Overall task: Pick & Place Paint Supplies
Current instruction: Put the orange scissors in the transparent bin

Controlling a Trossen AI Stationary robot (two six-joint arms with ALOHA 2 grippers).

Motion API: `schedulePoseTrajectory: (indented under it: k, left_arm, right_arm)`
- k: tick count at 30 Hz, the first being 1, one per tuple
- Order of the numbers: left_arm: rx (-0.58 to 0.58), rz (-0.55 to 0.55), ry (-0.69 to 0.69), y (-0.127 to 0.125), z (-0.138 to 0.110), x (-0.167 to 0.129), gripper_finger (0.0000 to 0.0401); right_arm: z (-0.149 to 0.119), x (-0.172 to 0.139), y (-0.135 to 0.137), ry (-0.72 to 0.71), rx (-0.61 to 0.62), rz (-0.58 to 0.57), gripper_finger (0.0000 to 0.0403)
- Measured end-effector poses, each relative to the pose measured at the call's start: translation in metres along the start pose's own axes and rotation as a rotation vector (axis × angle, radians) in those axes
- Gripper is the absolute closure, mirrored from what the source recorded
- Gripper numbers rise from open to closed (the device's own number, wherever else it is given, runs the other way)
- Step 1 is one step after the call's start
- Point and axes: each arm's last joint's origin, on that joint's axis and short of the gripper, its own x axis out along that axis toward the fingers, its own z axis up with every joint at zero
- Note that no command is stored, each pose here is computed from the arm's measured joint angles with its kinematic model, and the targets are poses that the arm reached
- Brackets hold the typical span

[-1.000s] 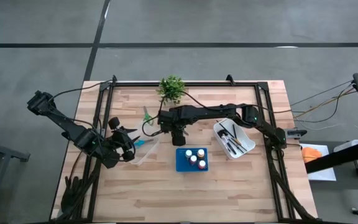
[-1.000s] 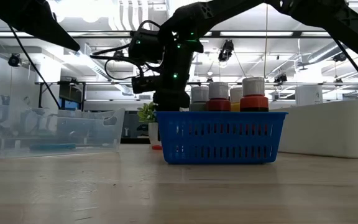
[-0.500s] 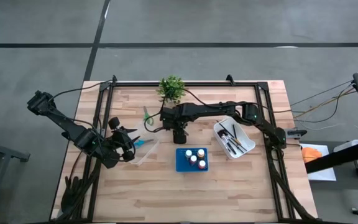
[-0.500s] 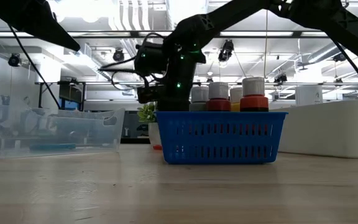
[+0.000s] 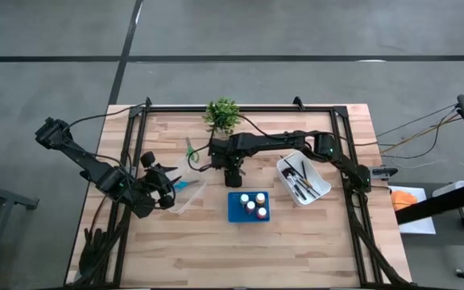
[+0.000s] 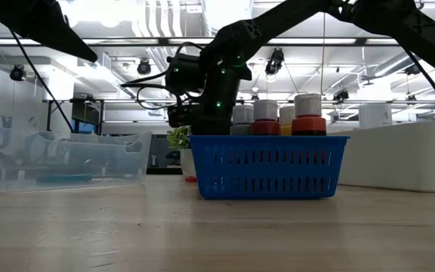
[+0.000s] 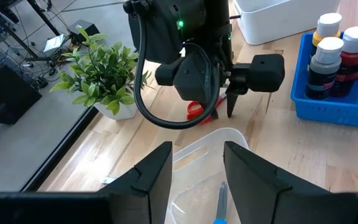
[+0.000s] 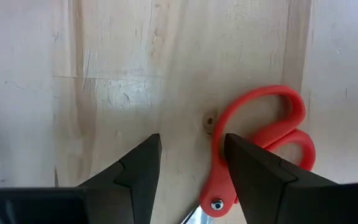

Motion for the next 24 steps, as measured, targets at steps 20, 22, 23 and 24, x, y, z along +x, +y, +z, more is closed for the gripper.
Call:
schedulePoseTrajectory:
  k: [20, 22, 23, 24]
  left_arm:
    - [-0.002, -0.001, -0.002, 0.0, 0.0, 0.0, 0.0249]
    - [-0.002, -0.001, -0.002, 0.0, 0.0, 0.0, 0.0249]
    - [-0.002, -0.001, -0.002, 0.0, 0.0, 0.0, 0.0249]
    - [-0.002, -0.001, -0.002, 0.0, 0.0, 0.0, 0.0249]
  right_arm:
    - [-0.006, 0.008, 0.003, 0.031, -0.016, 0.011, 0.039]
    - [-0.003, 0.006, 0.007, 0.026, -0.042, 0.001, 0.0393]
    - [-0.002, 0.004, 0.009, 0.021, -0.055, -0.009, 0.0393]
    - [0.0, 0.002, 0.012, 0.02, -0.068, -0.023, 0.0393]
